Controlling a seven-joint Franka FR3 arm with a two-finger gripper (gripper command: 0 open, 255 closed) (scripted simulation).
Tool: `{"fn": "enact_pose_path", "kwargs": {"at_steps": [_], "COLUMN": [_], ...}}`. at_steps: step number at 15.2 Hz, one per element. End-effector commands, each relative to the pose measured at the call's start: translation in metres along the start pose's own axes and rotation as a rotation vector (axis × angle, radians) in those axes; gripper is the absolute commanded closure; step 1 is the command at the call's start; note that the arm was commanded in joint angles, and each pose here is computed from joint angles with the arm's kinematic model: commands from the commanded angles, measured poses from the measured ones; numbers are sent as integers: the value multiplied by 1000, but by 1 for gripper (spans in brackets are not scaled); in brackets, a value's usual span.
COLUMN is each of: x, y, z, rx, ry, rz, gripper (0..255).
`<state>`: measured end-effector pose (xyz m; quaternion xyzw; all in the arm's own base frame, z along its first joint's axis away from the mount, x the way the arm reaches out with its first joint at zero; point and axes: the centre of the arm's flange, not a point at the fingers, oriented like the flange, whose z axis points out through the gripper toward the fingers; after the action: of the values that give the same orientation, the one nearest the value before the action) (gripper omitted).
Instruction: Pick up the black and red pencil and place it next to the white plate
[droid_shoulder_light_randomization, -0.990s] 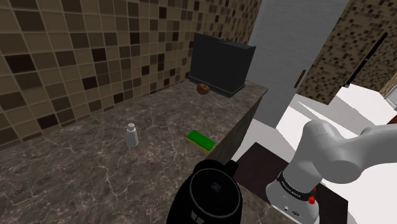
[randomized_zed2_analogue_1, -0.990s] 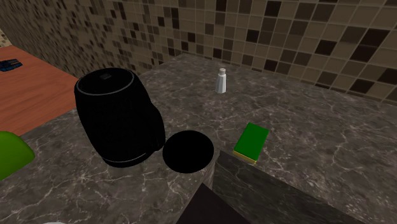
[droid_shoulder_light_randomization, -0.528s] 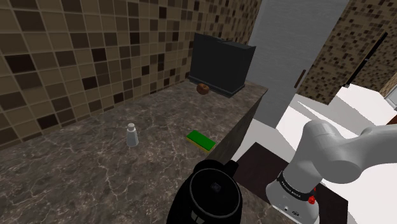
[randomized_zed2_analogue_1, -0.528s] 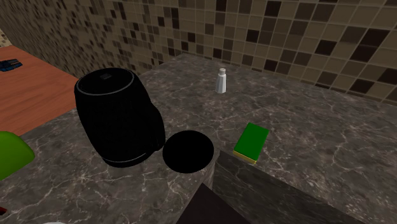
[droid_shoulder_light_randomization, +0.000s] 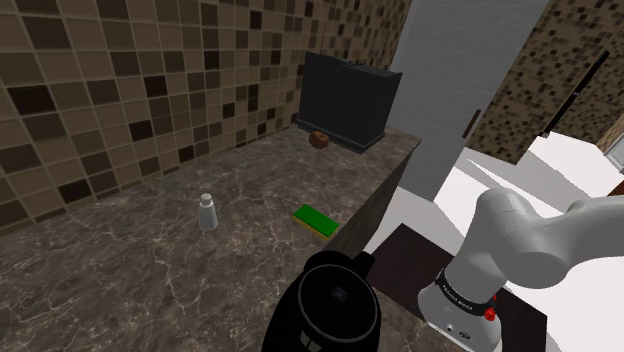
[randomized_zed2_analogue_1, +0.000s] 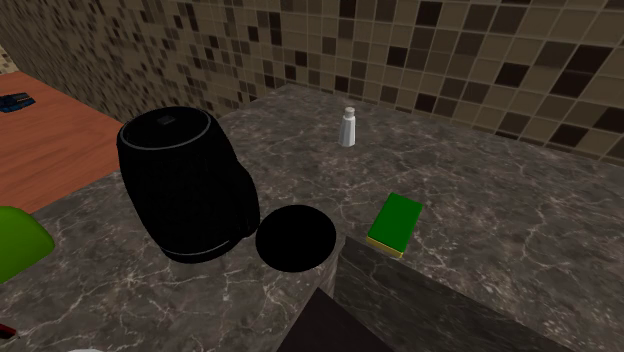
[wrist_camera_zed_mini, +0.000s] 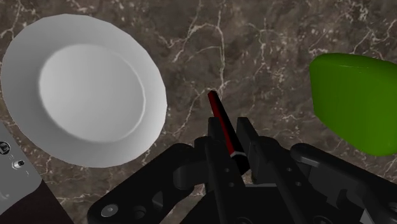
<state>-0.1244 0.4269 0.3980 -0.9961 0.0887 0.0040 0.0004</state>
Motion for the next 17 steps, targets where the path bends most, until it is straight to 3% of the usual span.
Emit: {"fn": "enact_pose_path", "kwargs": {"at_steps": [1,6,10,17], "x": [0,0,0,0], "y": [0,0,0,0], "z": [0,0,-50,-50], "rx": [0,0,0,0], "ry": [0,0,0,0], "rz": [0,0,0,0], "gripper": [0,0,0,0]}}
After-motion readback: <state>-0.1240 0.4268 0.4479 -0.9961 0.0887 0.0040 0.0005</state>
